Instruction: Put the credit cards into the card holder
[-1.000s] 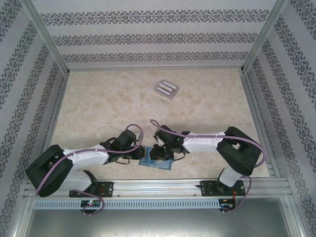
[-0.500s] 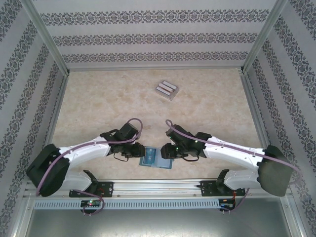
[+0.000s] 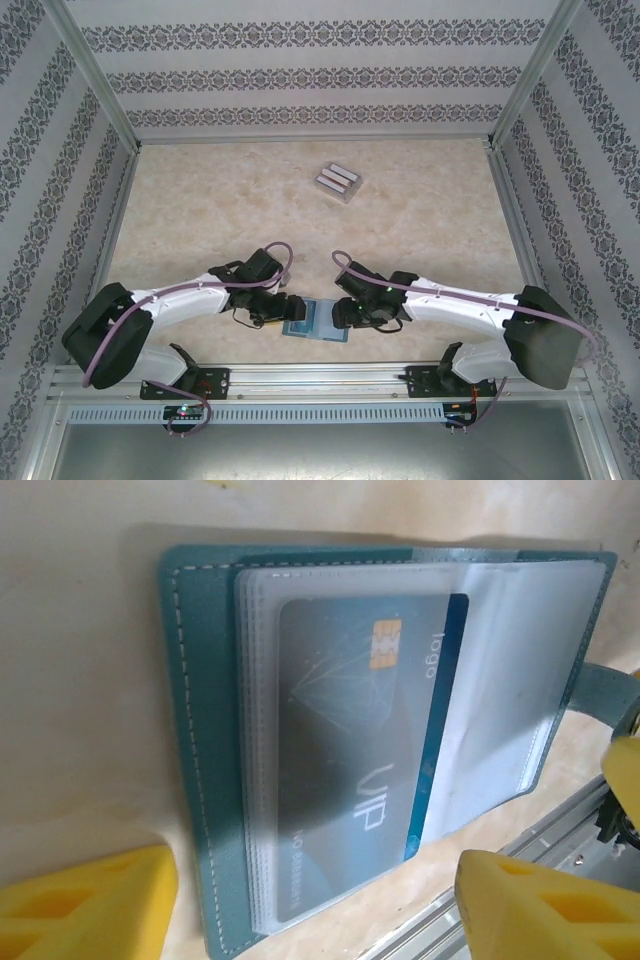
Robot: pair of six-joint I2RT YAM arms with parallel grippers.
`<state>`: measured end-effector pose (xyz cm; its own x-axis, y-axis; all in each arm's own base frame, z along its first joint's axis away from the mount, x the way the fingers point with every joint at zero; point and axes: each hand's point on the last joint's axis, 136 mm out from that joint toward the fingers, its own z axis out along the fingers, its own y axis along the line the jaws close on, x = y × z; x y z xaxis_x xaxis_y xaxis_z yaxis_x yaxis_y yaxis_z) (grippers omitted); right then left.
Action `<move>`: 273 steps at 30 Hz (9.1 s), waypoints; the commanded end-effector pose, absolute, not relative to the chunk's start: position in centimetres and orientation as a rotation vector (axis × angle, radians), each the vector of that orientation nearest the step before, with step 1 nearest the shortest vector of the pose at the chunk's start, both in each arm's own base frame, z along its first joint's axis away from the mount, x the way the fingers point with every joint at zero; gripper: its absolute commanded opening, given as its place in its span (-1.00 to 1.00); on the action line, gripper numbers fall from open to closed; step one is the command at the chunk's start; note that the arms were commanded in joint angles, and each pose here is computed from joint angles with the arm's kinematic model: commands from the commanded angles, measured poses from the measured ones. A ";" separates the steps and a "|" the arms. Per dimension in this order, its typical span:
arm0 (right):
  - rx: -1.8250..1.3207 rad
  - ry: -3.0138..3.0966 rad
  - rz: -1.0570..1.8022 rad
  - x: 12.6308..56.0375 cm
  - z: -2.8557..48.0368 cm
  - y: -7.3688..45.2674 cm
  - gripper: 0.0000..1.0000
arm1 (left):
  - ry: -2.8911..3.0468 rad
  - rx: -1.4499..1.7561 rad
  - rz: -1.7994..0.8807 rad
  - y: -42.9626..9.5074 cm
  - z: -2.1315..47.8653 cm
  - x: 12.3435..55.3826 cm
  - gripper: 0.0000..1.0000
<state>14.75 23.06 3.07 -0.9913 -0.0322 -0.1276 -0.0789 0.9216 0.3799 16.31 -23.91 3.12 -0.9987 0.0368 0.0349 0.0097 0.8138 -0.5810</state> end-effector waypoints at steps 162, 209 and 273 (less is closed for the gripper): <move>-0.110 2.745 0.341 19.3 4.6 25.7 -0.02 | -3.007 0.184 0.827 -25.8 -1.5 19.8 -0.56; -0.147 2.683 0.459 19.1 6.1 26.1 -1.00 | -2.975 0.198 0.843 -26.3 -1.5 19.7 -0.60; -0.089 2.955 0.365 14.2 -5.4 21.7 -1.00 | -2.936 0.337 0.826 -25.4 -3.0 19.3 -0.69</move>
<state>19.66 28.56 2.44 -0.9169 0.0401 -0.3970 -0.1714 0.8589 0.4826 21.37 -28.06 1.71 -0.9896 -0.1339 0.0519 -0.1358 0.7550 -0.6415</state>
